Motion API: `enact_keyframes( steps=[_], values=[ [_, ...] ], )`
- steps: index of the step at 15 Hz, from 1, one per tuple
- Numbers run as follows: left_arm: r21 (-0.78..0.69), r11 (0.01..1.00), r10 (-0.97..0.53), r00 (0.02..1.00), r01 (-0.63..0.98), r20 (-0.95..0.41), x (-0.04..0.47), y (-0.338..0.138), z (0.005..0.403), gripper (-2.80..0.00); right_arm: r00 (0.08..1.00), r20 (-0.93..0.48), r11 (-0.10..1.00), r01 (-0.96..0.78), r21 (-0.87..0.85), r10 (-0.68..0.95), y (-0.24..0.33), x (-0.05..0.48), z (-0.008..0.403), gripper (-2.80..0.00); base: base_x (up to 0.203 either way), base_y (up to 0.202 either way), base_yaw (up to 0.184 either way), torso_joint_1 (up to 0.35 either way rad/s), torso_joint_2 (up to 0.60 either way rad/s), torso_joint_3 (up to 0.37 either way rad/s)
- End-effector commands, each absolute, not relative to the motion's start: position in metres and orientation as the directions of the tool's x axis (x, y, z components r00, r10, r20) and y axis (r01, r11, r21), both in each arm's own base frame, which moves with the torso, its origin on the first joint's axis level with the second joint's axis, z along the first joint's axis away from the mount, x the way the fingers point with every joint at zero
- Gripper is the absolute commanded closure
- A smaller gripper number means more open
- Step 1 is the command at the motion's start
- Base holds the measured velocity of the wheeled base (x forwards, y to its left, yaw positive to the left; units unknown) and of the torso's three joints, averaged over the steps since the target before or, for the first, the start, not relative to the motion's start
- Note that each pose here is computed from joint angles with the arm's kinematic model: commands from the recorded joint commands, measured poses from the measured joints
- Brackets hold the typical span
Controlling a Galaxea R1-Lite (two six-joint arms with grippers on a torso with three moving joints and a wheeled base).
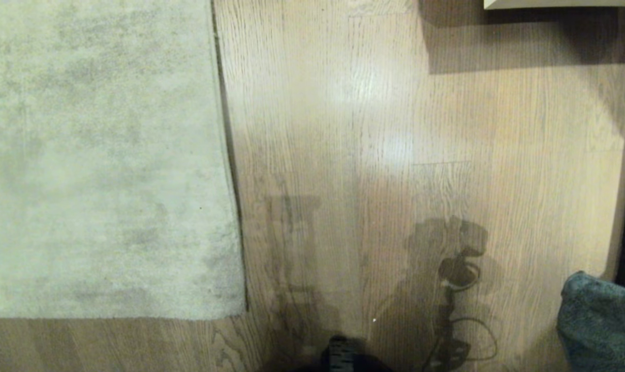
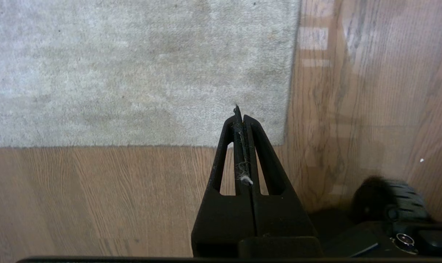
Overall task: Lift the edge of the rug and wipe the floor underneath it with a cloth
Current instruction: Put down the rag
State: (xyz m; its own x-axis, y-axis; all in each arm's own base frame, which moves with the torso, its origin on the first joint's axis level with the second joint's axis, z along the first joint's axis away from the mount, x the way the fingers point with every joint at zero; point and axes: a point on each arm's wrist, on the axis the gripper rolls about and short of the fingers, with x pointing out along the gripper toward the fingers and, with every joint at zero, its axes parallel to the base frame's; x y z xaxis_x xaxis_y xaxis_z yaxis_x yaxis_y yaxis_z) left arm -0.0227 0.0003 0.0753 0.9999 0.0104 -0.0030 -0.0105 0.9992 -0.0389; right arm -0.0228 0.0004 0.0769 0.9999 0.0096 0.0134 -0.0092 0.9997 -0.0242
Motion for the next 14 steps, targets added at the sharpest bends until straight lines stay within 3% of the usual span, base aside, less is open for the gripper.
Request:
enact_keyframes(
  steps=[1,14],
  values=[
    [-0.04,0.999,0.011,1.0,-0.011,-0.003,-0.0227,0.0002,0.0754,0.0,1.0,0.012,1.0,-0.01,-0.025,0.011,0.0004,-0.0227,0.0769,0.0,0.0,0.0,0.0,0.0,0.0,0.0],
    [-0.04,0.999,0.011,1.0,-0.011,-0.003,-0.0227,0.0002,0.0754,0.0,1.0,0.012,1.0,-0.009,-0.012,0.009,0.0004,-0.0227,0.0769,0.0,0.0,0.0,0.0,0.0,0.0,0.0]
  ],
)
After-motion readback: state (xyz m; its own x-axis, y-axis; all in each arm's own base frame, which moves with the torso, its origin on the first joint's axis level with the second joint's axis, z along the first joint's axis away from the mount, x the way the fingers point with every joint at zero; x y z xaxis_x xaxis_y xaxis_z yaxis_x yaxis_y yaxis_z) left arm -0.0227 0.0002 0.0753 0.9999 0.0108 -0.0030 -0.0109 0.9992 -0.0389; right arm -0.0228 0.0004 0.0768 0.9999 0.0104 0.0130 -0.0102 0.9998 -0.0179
